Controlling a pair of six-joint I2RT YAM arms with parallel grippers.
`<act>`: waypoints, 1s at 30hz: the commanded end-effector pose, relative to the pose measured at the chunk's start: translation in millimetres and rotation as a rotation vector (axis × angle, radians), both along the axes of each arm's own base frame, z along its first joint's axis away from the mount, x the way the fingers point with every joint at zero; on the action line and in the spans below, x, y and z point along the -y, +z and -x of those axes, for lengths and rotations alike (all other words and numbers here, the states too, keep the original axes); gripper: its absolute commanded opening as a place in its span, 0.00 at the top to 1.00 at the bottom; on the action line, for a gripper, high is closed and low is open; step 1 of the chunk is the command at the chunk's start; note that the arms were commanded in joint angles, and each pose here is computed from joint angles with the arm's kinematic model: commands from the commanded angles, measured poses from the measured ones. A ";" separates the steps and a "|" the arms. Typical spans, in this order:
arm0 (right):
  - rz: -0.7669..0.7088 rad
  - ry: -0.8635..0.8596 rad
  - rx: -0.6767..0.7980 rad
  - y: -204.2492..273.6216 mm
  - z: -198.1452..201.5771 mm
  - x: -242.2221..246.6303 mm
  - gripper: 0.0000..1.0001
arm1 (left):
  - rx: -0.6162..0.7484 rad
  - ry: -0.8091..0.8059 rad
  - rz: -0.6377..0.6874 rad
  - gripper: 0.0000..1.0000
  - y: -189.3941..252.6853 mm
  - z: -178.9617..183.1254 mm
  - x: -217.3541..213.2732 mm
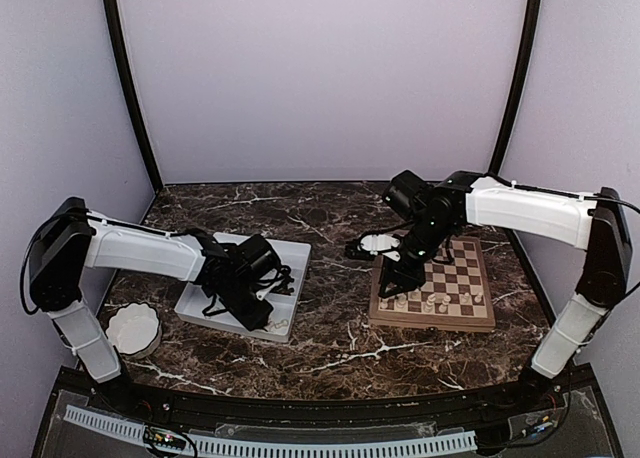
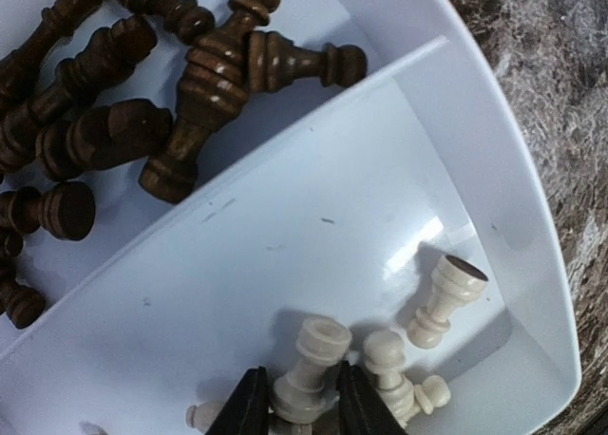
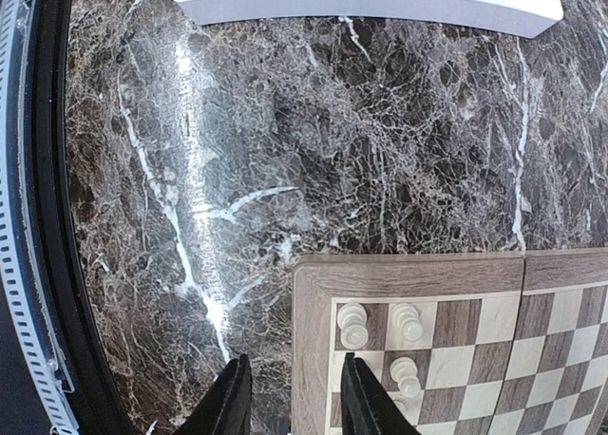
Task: Set up the chess pieces on the board
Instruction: Pick up the rook from the storage box, then pass from the left arm to the right
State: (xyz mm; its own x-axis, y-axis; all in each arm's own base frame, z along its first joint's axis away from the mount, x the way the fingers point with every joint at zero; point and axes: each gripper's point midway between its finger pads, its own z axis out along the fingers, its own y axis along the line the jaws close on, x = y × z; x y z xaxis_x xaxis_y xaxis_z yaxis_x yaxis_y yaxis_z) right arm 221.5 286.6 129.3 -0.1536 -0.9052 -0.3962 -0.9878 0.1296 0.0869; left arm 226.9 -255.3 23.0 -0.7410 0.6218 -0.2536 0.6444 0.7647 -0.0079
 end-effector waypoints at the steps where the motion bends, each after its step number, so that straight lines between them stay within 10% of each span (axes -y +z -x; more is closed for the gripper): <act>1: -0.018 0.005 -0.010 4.4 -5.0 -6.8 0.66 | -0.028 -0.014 -0.084 0.70 -6.6 4.1 -16.0; 17: -0.293 -0.203 0.055 55.2 -65.9 -58.7 0.69 | 0.110 0.006 0.090 1.00 47.3 -11.6 -2.2; 30: -0.560 -0.216 -0.604 63.1 -45.1 -141.6 0.60 | 0.371 -0.006 0.511 0.98 126.3 -16.9 22.2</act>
State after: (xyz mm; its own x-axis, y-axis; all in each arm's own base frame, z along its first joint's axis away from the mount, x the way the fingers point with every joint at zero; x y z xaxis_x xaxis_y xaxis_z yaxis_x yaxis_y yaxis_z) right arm 281.2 395.7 163.8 -0.5530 -0.5798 -0.5983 -0.8183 0.2431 0.5208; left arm 241.8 -264.0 122.5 -0.6075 0.4465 -0.6569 0.6501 0.7547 -0.0883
